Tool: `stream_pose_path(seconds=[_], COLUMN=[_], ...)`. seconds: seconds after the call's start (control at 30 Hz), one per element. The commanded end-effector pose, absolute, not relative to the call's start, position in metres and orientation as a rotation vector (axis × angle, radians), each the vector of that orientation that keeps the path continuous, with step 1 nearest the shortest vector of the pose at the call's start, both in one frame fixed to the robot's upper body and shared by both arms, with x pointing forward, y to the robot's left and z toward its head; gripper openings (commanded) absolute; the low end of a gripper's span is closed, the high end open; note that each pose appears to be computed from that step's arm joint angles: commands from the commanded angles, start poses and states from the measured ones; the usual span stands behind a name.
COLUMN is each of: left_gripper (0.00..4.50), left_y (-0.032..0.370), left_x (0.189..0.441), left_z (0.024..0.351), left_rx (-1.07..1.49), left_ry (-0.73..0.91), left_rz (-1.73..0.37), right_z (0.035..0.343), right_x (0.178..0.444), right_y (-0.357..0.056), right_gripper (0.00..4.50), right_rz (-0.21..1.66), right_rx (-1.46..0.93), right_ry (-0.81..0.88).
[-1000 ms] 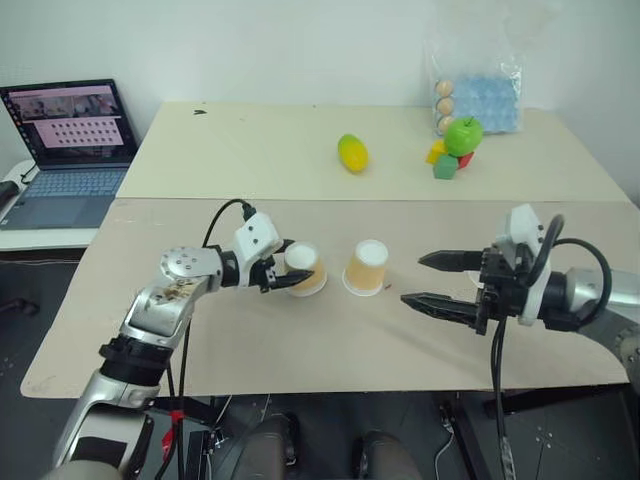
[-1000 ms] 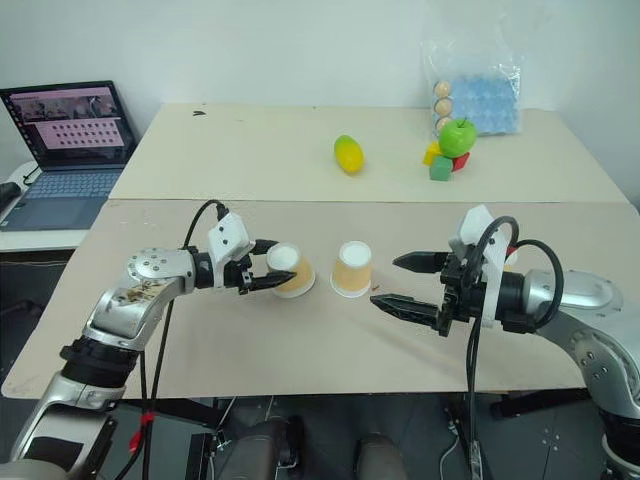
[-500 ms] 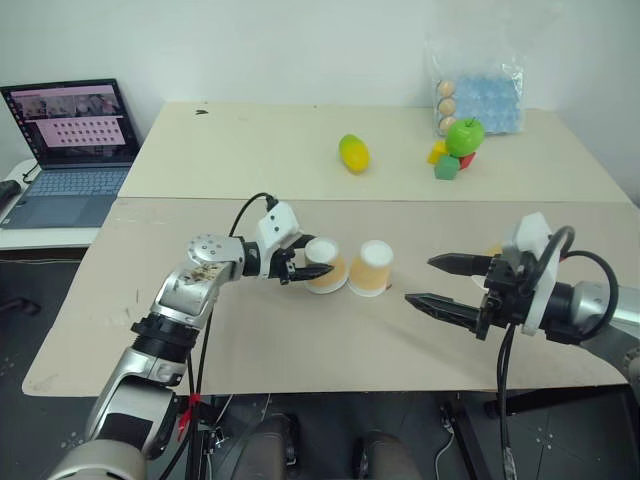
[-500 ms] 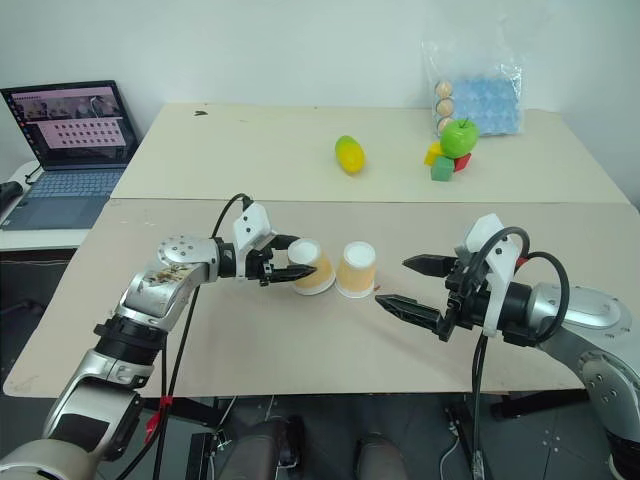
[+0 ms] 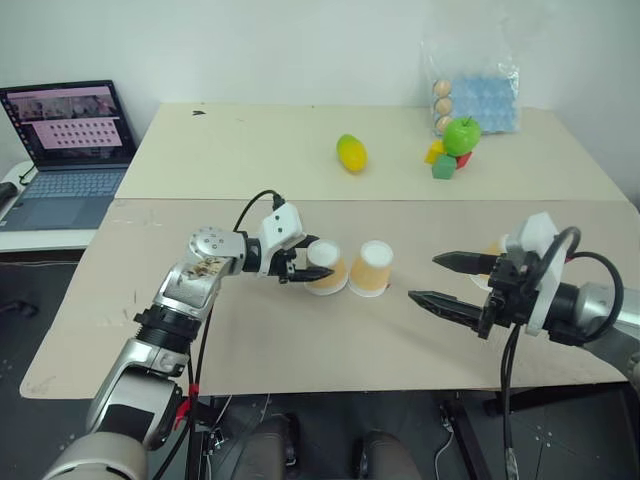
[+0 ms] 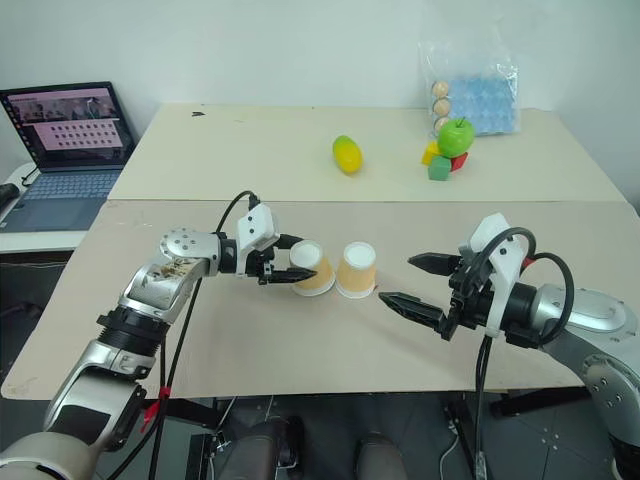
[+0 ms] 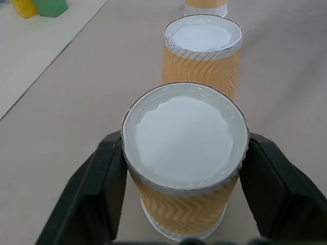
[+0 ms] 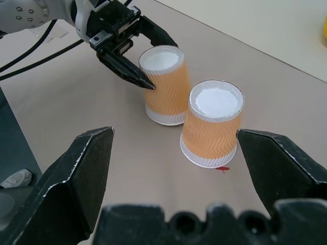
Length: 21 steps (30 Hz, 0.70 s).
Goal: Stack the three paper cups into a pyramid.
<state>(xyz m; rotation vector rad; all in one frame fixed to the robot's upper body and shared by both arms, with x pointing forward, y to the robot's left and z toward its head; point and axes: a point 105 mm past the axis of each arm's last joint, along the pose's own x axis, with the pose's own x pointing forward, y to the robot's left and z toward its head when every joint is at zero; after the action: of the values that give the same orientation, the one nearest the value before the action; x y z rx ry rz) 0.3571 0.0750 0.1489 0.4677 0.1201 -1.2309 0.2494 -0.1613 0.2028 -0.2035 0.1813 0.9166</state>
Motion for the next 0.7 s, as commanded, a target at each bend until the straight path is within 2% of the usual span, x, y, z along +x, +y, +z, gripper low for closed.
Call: stream_pose_path(seconds=[0.03,0.23,0.57,0.7], left_gripper=[4.38,4.38,4.38,4.38], left_y=[0.075,0.08,0.1,0.104], left_x=[0.358,0.358,0.35,0.349], left_z=[0.161,0.176,0.248,0.263], left_rx=[0.502,0.505,0.385,0.343], left_ry=[0.088,0.082,0.044,0.028], left_rz=[-1.235,-1.243,-1.238,-1.217], right_z=[0.214,0.213,0.214,0.214], right_x=[0.25,0.249,0.249,0.251], right_y=[-0.16,-0.16,-0.165,-0.166], right_gripper=[4.5,4.5,4.5,4.5], right_rz=[0.915,0.916,0.917,0.921], right_rx=[-0.229,-0.227,-0.233,-0.238], right_ry=[0.123,0.125,0.14,0.142])
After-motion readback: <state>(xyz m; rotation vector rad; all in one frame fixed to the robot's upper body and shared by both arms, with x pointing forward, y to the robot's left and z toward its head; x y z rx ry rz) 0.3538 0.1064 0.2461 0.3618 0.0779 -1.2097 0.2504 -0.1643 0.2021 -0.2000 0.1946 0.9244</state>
